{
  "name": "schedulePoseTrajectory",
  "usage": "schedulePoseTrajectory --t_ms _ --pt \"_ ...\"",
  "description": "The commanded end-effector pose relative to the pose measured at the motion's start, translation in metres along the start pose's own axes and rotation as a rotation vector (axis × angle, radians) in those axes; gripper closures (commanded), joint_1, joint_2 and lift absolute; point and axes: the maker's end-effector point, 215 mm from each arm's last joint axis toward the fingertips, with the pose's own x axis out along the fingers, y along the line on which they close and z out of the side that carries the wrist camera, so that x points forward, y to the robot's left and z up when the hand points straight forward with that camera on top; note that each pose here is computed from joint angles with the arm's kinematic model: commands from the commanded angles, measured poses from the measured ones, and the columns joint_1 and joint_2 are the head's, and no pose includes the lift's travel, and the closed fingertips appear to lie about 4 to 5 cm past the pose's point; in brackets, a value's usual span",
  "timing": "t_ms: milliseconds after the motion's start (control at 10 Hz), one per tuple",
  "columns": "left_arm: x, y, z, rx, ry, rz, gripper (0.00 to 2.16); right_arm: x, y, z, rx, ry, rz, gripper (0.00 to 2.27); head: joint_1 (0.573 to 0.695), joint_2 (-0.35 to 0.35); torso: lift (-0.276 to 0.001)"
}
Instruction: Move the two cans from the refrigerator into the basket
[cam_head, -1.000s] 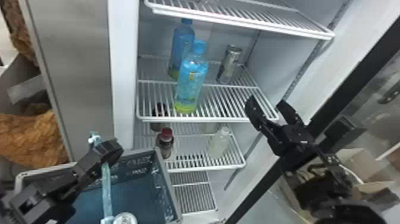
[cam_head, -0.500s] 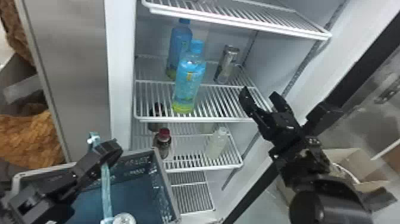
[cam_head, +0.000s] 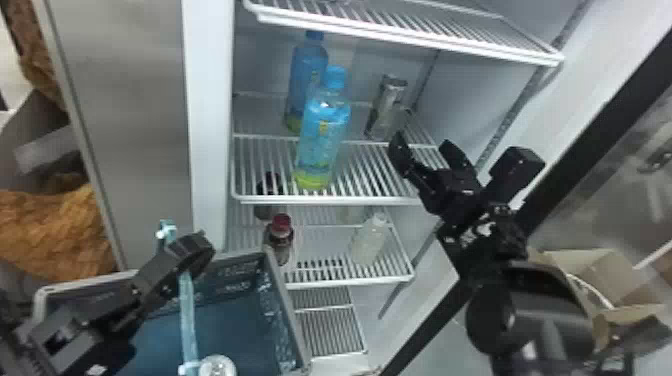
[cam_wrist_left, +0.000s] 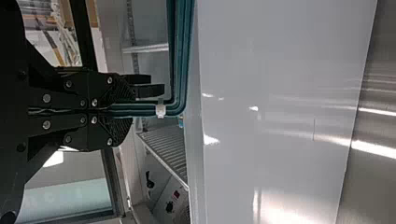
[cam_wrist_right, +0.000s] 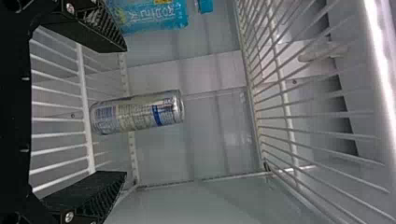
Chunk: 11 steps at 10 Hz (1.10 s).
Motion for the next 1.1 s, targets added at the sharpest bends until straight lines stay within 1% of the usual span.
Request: schedulePoseTrajectory --t_ms 0,100,200,400,600,700,1000 --pt "0.001 0.001 -0.002 -0.006 0.002 -0.002 1.20 0.016 0.001 -0.007 -0.002 0.016 -0.003 0.10 0.683 -0.309 -0.035" --pt "0.001 0.002 -0.002 -0.009 0.004 0.000 1.20 0.025 -0.001 -0.013 0.001 0.027 -0.009 0.10 0.679 -0.304 -0.035" --pt "0.001 0.002 -0.003 -0.012 0.005 -0.001 1.20 0.033 0.000 -0.019 0.005 0.038 -0.011 0.10 0.679 -0.303 -0.035" --pt "0.002 0.002 -0.002 -0.009 0.006 0.000 1.20 0.049 0.003 -0.022 0.011 0.046 -0.017 0.10 0.676 -0.295 -0.035" --pt "0.003 0.002 -0.003 -0.015 0.007 -0.004 1.20 0.065 0.000 -0.021 -0.004 0.052 -0.025 0.10 0.668 -0.288 -0.035" --pt "0.003 0.003 -0.004 -0.018 0.008 -0.003 1.20 0.071 -0.005 -0.024 -0.003 0.061 -0.036 0.10 0.664 -0.287 -0.035" --pt "0.003 0.004 -0.003 -0.017 0.008 -0.002 1.20 0.094 -0.005 -0.027 -0.014 0.098 -0.037 0.10 0.657 -0.287 -0.035"
